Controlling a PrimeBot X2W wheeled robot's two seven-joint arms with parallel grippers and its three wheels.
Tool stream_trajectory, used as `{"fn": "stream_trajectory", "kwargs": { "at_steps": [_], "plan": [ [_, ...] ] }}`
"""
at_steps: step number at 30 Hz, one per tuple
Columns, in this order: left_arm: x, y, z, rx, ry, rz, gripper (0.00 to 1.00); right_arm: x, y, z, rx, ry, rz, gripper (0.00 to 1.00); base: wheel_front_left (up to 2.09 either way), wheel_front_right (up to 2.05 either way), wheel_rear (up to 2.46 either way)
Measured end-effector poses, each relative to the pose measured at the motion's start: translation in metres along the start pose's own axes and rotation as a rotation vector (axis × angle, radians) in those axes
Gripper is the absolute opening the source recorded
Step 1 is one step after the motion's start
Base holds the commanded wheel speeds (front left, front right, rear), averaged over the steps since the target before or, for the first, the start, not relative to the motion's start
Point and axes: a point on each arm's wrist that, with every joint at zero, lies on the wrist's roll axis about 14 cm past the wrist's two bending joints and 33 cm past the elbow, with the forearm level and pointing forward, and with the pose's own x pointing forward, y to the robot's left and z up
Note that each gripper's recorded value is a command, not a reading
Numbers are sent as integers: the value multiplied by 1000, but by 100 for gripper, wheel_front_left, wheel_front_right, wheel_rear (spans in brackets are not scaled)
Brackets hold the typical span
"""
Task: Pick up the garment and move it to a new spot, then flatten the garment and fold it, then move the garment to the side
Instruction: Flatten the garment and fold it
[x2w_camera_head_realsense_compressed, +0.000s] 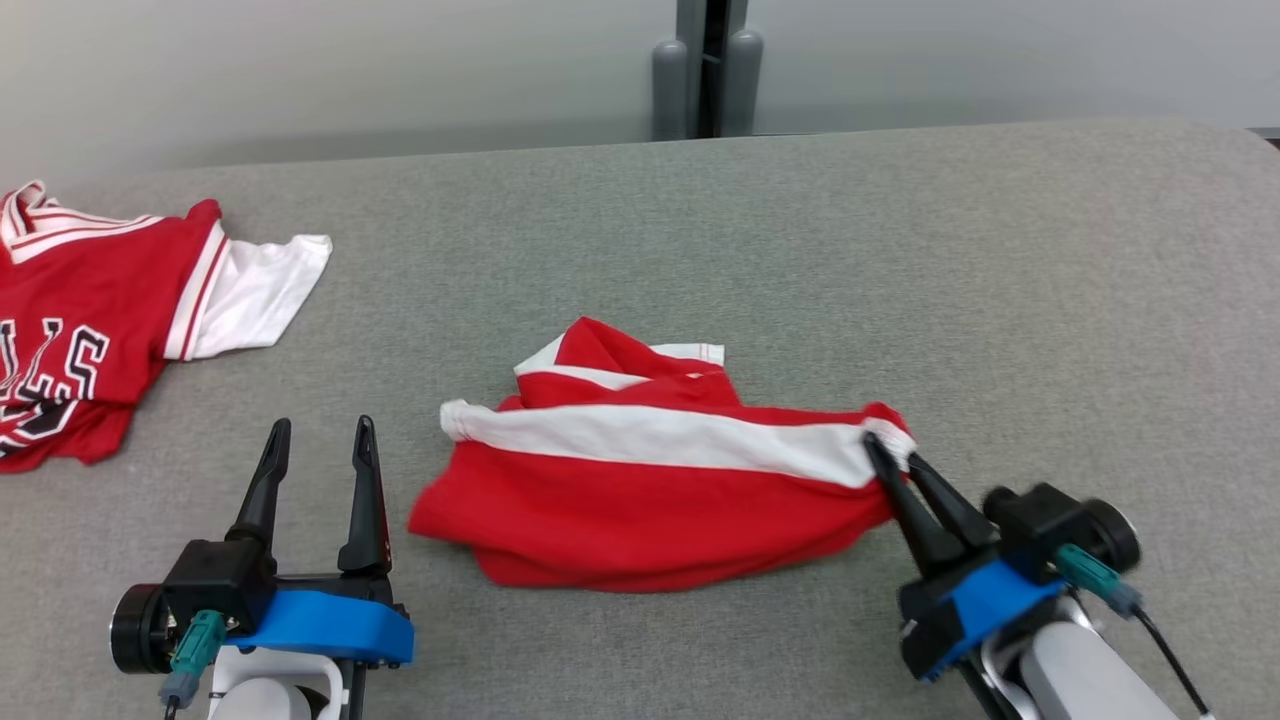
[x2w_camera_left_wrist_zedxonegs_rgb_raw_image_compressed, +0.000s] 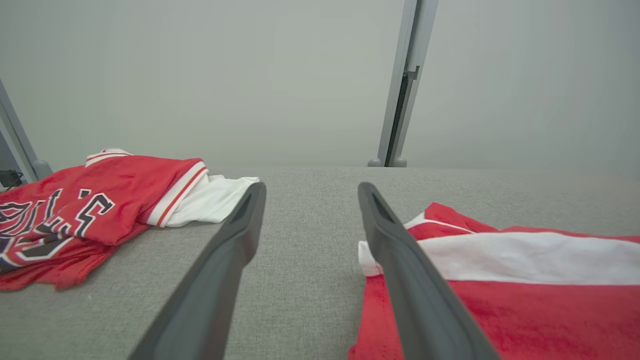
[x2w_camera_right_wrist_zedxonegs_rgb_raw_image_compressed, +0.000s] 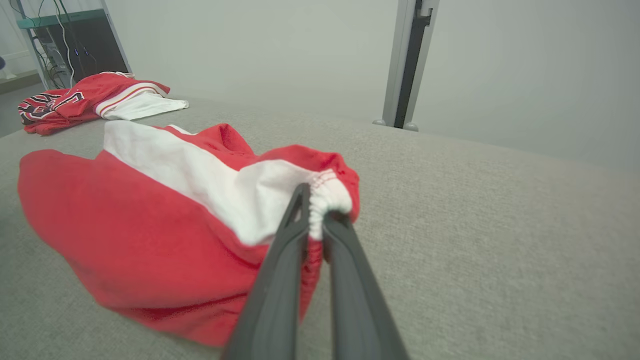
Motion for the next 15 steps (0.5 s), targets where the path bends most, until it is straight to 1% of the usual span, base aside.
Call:
{"fn": "stream_trajectory", "kwargs": {
  "at_steps": [5, 8, 9, 10, 11, 15],
  "plan": [
    [2, -11, -3, -3, 7, -34, 100, -37, -36, -23, 44, 56, -156, 0, 0, 0, 0],
    [2, -17, -3, -4, 8, -49, 100, -51, -48, -30, 70, 72, -226, 0, 0, 0, 0],
    [2, -18, -3, -3, 7, -54, 100, -54, -52, -31, 81, 69, -249, 24, 0, 0, 0],
    [3, -19, -3, -1, 6, -58, 100, -56, -54, -30, 87, 66, -265, 57, 0, 0, 0],
    [3, -20, -2, -1, 5, -61, 100, -57, -56, -29, 90, 62, -277, 100, 0, 0, 0],
    [3, -23, 1, -1, -2, -71, 100, -60, -66, -18, 92, 21, -326, 100, 0, 0, 0]
  ]
}}
